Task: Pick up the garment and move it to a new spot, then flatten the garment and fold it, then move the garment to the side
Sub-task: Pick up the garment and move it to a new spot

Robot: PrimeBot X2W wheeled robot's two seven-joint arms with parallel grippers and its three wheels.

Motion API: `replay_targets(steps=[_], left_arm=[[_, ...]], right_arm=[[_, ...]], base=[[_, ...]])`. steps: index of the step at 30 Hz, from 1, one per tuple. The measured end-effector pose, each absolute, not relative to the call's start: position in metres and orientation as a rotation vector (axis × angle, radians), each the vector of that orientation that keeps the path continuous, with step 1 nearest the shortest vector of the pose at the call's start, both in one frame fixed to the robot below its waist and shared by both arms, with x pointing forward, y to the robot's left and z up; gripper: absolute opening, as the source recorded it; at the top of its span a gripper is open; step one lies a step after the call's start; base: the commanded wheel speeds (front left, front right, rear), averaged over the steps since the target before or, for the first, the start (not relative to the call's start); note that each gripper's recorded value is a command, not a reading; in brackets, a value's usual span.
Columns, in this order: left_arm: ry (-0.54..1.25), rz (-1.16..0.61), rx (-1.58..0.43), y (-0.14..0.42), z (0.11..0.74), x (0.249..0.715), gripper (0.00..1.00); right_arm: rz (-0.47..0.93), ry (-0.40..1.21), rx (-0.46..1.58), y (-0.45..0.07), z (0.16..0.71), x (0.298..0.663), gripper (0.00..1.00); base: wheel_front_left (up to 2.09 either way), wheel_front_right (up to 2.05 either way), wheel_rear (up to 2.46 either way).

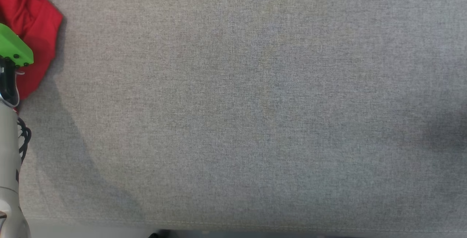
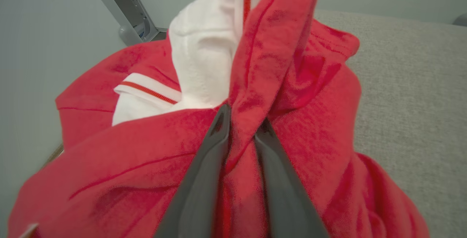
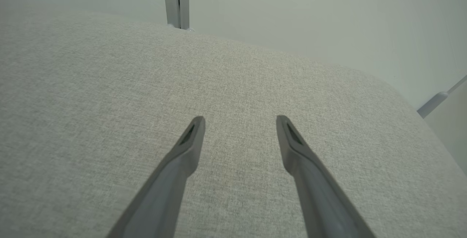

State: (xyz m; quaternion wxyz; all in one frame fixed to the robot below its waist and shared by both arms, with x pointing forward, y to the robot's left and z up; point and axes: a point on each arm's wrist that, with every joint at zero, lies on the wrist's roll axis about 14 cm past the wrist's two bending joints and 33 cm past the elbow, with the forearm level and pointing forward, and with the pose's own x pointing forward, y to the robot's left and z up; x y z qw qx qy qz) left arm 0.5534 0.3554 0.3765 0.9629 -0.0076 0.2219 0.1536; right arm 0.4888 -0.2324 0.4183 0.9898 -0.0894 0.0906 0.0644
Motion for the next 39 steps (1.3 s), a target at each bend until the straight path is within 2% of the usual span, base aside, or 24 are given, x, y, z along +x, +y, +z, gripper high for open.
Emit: replay_targets(steps=[8, 15, 24, 30, 35, 39], left_arm=[[0.296, 0.286, 0.006, 0.354, 0.416, 0.560, 0.00], [0.061, 0.223, 0.065, 0.348, 0.508, 0.589, 0.00], [-0.249, 0.043, 0.158, 0.284, 0.635, 0.611, 0.00], [-0.417, -0.157, 0.191, 0.197, 0.710, 0.616, 0.00], [-0.493, -0.350, 0.185, 0.109, 0.744, 0.607, 0.00], [-0.564, -0.566, 0.077, 0.017, 0.770, 0.579, 0.00]], right_arm=[[0.146, 0.146, -0.136, -0.218, 0.429, 0.485, 1.00], [0.132, 0.117, -0.097, -0.214, 0.442, 0.474, 1.00], [0.088, 0.055, -0.030, -0.212, 0.461, 0.457, 1.00], [0.016, 0.028, 0.004, -0.227, 0.470, 0.438, 1.00], [-0.044, 0.006, 0.020, -0.242, 0.476, 0.425, 1.00], [-0.114, -0.012, 0.033, -0.259, 0.482, 0.407, 1.00]], base=[[0.00, 0.00, 0.00], [0.00, 0.00, 0.00], [0.00, 0.00, 0.00], [0.00, 0.00, 0.00], [0.00, 0.00, 0.00], [0.00, 0.00, 0.00]])
